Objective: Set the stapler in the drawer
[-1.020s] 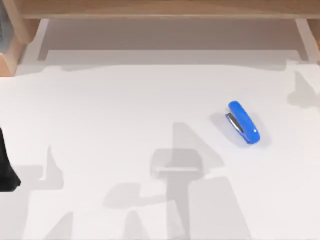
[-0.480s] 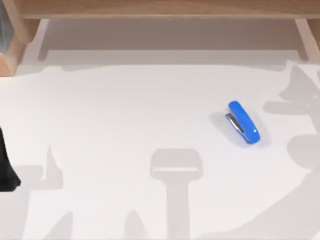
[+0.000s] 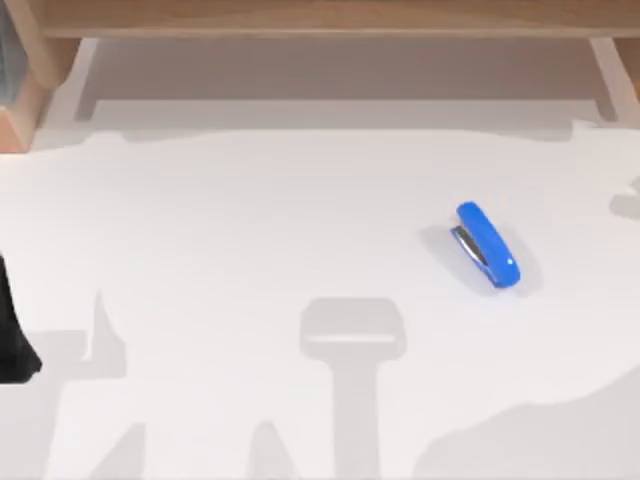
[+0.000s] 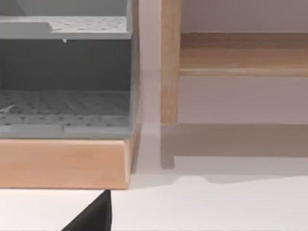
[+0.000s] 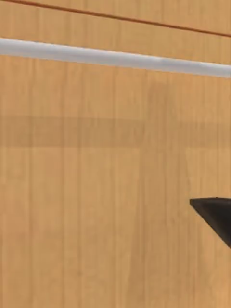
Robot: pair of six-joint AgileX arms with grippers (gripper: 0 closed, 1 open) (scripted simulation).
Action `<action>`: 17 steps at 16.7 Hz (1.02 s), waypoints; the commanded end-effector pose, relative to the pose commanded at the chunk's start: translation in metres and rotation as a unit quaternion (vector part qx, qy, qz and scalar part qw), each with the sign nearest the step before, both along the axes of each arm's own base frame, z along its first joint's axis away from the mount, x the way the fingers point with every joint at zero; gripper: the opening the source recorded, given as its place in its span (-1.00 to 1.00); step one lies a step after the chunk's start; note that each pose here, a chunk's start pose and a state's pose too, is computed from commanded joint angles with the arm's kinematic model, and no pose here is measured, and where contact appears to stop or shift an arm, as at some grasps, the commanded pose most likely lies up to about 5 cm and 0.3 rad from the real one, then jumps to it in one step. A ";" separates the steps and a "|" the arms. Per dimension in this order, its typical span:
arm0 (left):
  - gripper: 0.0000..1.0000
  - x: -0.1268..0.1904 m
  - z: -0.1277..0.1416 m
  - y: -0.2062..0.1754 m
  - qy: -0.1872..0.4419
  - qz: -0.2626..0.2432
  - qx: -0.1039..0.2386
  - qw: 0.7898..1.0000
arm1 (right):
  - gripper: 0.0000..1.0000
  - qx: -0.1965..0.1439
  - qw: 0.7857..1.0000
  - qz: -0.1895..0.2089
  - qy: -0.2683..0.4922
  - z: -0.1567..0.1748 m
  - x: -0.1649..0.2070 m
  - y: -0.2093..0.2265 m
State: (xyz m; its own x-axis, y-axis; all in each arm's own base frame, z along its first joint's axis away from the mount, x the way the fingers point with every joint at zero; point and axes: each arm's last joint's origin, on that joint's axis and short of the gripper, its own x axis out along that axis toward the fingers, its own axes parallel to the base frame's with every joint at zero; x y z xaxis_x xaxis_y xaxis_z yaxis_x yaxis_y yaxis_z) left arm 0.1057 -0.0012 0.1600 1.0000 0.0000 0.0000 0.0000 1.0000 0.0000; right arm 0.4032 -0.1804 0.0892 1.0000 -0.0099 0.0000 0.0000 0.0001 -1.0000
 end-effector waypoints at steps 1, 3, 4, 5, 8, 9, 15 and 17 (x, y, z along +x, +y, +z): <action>1.00 0.000 0.000 0.000 0.000 0.000 0.000 1.000 | 1.00 0.000 1.000 0.000 0.000 0.000 0.000 0.000; 1.00 0.000 0.000 0.000 0.000 0.000 0.000 1.000 | 1.00 0.001 1.000 0.002 0.002 0.000 0.001 0.002; 1.00 0.000 0.000 0.000 0.000 0.000 0.000 1.000 | 1.00 0.000 1.000 0.001 0.001 0.000 0.003 0.001; 1.00 0.000 0.000 0.000 0.000 0.000 0.000 1.000 | 1.00 0.000 1.000 0.000 0.000 0.001 0.007 0.001; 1.00 0.000 0.000 0.000 0.000 0.000 0.000 1.000 | 1.00 0.000 1.000 0.000 0.000 0.000 0.019 0.000; 1.00 0.000 0.000 0.000 0.000 0.000 0.000 1.000 | 1.00 0.000 1.000 0.000 0.000 0.000 0.023 0.000; 1.00 0.000 0.000 0.000 0.000 0.000 0.000 1.000 | 0.85 0.000 1.000 0.000 0.000 0.000 0.025 0.000; 1.00 0.000 0.000 0.000 0.000 0.000 0.000 1.000 | 0.55 0.000 1.000 0.000 0.000 0.000 0.025 0.000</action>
